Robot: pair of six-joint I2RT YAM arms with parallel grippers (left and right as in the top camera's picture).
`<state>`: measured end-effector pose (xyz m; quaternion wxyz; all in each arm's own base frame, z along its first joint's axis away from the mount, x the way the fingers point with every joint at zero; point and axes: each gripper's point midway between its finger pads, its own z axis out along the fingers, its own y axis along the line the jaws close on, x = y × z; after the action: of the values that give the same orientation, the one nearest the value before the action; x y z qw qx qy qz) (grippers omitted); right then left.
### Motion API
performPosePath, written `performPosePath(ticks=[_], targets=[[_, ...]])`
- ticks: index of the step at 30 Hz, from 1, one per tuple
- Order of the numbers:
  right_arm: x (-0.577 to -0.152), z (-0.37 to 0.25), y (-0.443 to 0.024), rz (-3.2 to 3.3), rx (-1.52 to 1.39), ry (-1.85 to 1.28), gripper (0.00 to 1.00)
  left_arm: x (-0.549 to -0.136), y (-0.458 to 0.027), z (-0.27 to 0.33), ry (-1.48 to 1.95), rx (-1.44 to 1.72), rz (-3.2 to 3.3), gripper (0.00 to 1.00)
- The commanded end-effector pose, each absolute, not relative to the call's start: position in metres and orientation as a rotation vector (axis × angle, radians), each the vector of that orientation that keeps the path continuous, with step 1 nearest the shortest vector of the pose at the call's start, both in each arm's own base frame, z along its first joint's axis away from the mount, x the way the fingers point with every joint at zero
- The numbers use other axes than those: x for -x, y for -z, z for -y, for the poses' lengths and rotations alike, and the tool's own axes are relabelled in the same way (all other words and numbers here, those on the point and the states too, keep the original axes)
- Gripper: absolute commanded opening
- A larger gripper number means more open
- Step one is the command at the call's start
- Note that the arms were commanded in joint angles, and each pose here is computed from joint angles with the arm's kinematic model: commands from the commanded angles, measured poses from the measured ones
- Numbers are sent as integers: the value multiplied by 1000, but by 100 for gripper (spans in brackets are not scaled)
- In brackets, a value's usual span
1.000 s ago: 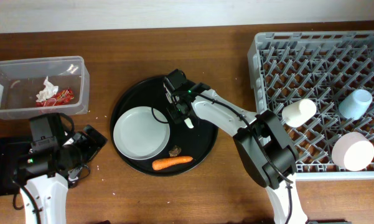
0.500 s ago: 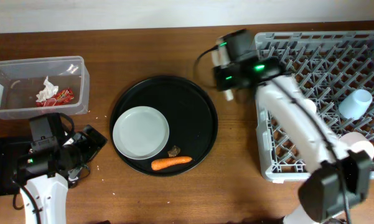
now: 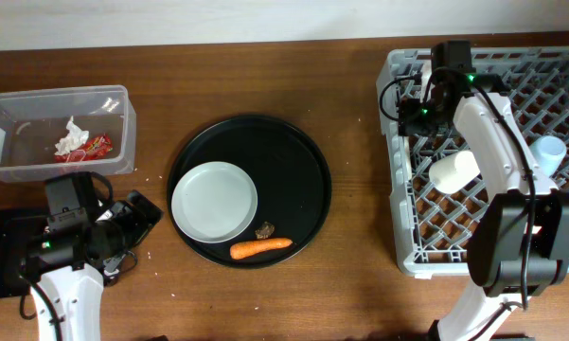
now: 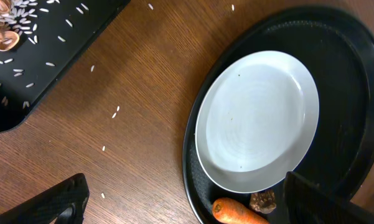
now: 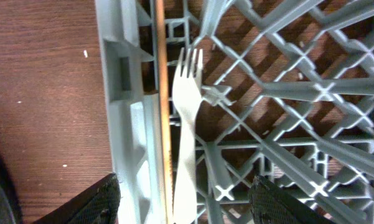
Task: Sort waste into correct bins and load items into the dishwasher rack
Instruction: 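Insert the white fork into the rack edge, then reach the right gripper to the white plate rim and grasp it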
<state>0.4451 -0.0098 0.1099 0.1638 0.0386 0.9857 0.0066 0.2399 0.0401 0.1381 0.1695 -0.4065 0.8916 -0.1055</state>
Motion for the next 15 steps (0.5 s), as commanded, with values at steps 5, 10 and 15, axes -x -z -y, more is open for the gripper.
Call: performPosePath(ticks=[5,10,15], targets=[[-404,-109,-200,-2664,167,-526,99,-240,-140,-40,310,1163,-2523,99],[-356,-282,-178,-2595,705,-838,95,-240,-140,-40,310,1163,-2523,99],[-365,-330,-48,-2775,558,-387,82,-240,-140,-40,310,1163,-2523,99]])
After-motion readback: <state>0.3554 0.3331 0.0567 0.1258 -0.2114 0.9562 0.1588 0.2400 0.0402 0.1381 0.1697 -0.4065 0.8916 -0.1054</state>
